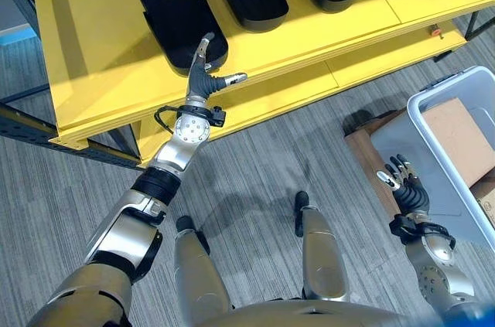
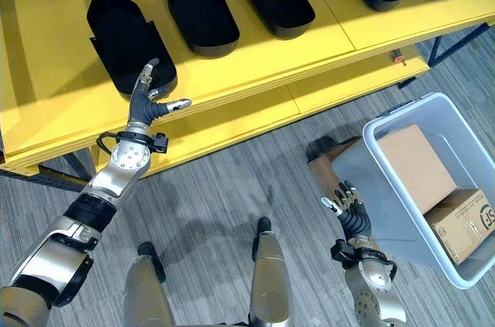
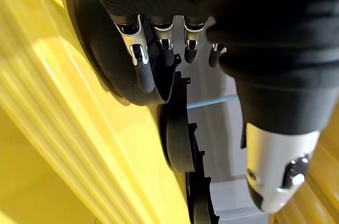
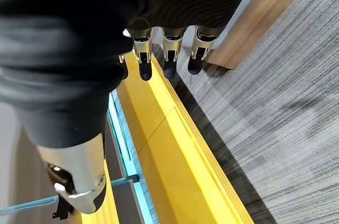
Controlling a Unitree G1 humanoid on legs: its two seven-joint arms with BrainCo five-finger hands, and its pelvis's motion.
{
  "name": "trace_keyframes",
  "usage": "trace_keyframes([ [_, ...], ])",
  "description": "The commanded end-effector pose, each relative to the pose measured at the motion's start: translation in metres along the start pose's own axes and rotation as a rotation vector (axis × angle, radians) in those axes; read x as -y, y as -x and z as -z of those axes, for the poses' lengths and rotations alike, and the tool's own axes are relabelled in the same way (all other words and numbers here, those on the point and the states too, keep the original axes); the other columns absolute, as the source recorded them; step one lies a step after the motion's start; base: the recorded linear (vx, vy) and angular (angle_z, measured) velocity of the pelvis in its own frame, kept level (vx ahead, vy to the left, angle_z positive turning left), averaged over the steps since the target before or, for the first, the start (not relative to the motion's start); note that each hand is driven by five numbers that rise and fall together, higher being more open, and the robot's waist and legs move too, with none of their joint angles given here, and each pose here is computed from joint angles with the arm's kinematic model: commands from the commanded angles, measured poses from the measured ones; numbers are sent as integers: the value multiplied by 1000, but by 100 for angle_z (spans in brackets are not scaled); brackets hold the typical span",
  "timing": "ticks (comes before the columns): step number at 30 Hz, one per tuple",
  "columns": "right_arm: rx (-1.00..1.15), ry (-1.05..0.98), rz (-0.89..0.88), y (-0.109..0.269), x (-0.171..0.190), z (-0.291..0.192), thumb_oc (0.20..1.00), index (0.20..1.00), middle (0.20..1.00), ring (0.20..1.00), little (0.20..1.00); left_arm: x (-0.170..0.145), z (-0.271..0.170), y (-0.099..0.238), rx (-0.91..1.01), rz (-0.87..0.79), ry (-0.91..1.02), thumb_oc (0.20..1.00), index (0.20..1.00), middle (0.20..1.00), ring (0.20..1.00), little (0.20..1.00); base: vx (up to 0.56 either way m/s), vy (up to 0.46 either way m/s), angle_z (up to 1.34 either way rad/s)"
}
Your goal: Move parts from the plastic box to the shelf.
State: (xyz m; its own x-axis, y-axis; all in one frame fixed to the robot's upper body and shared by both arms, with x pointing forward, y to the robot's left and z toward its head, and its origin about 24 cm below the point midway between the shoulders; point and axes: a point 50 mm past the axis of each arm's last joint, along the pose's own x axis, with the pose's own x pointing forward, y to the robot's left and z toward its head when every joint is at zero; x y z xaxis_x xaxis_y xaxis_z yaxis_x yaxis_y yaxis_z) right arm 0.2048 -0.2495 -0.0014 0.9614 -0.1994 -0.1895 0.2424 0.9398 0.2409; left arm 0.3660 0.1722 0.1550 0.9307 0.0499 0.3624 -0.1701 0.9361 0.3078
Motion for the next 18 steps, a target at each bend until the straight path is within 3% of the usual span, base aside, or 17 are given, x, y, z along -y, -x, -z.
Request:
trace_keyframes([
  [1,83,-24,31,1,10,-15,1000,1000,1000,1000,1000,-18,-18,-16,92,-64,-66,1000,1000,1000,1000,1000,0,0,0],
  [12,67,-9,38,3,20,-14,1000,1000,1000,1000,1000,-69,-26,-49,35,-182,-285,1000,1000,1000,1000,1000,-5,8,-3],
  [18,57,-5,44,3,23,-12,1000,1000,1000,1000,1000,-82,-34,-58,30,-202,-353,1000,1000,1000,1000,1000,0,0,0],
])
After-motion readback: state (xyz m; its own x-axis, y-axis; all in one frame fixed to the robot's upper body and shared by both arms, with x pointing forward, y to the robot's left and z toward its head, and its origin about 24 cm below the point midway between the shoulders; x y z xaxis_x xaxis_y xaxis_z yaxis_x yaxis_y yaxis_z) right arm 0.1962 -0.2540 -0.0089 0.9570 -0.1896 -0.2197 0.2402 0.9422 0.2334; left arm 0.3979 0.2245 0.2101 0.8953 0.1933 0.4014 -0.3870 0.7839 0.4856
